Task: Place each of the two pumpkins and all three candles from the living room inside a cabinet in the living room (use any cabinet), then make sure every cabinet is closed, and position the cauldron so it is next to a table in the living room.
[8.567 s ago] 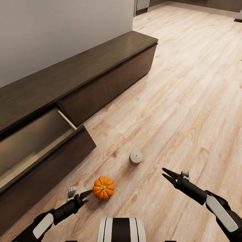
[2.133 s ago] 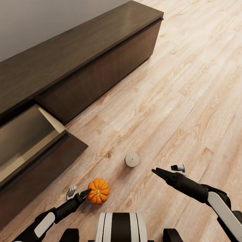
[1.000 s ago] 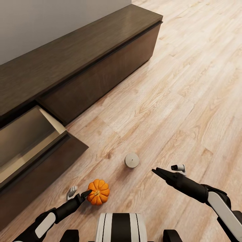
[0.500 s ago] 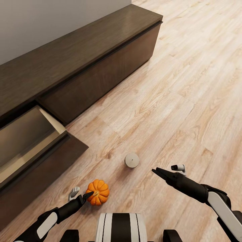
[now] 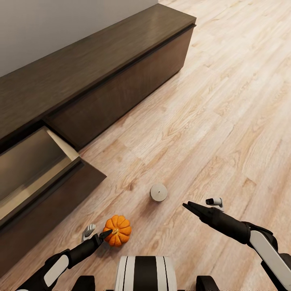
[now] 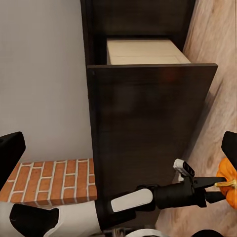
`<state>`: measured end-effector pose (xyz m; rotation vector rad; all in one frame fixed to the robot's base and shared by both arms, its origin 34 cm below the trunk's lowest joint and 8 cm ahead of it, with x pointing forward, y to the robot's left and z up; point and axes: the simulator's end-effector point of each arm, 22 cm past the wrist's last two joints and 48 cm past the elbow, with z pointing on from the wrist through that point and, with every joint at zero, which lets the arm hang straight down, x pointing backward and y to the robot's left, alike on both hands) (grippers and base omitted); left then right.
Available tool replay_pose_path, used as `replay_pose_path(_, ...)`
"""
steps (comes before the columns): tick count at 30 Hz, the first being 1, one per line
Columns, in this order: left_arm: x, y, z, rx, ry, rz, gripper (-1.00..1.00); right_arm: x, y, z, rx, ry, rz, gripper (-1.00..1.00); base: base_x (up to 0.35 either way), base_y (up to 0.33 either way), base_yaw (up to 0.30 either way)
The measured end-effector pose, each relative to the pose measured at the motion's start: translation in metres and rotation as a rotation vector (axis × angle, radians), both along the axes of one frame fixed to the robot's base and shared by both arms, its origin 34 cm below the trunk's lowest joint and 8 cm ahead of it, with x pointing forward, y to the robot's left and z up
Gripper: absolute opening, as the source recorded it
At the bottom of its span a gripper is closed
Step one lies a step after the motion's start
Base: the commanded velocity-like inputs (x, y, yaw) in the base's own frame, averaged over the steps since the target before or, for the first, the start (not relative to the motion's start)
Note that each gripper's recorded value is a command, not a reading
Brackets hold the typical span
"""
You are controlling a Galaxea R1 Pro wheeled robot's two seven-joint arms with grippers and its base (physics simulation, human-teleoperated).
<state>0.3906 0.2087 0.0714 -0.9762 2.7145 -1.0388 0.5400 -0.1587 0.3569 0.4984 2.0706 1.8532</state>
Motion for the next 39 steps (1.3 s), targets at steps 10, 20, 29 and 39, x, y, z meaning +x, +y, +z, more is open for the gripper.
replay_pose_path(10, -0.001, -0.003, 0.0, -0.017, -0.005, 0.001, 1.0, -0.001, 0.0, -0.004, 0.0, 0.009, 0.0, 1.0, 0.0, 0.0, 0.0)
replay_pose_path(20, -0.002, -0.01, 0.001, -0.026, -0.004, -0.003, 1.0, -0.002, -0.001, -0.006, -0.001, 0.013, -0.002, 1.0, 0.0, 0.0, 0.0)
replay_pose_path(29, -0.002, -0.017, 0.0, -0.017, -0.012, -0.047, 1.0, -0.001, -0.001, -0.006, -0.002, 0.012, -0.002, 1.0, 0.0, 0.0, 0.0)
replay_pose_path(39, -0.002, -0.018, 0.001, -0.016, -0.015, -0.061, -1.0, -0.002, -0.001, -0.006, -0.001, 0.013, -0.003, 1.0, 0.0, 0.0, 0.0)
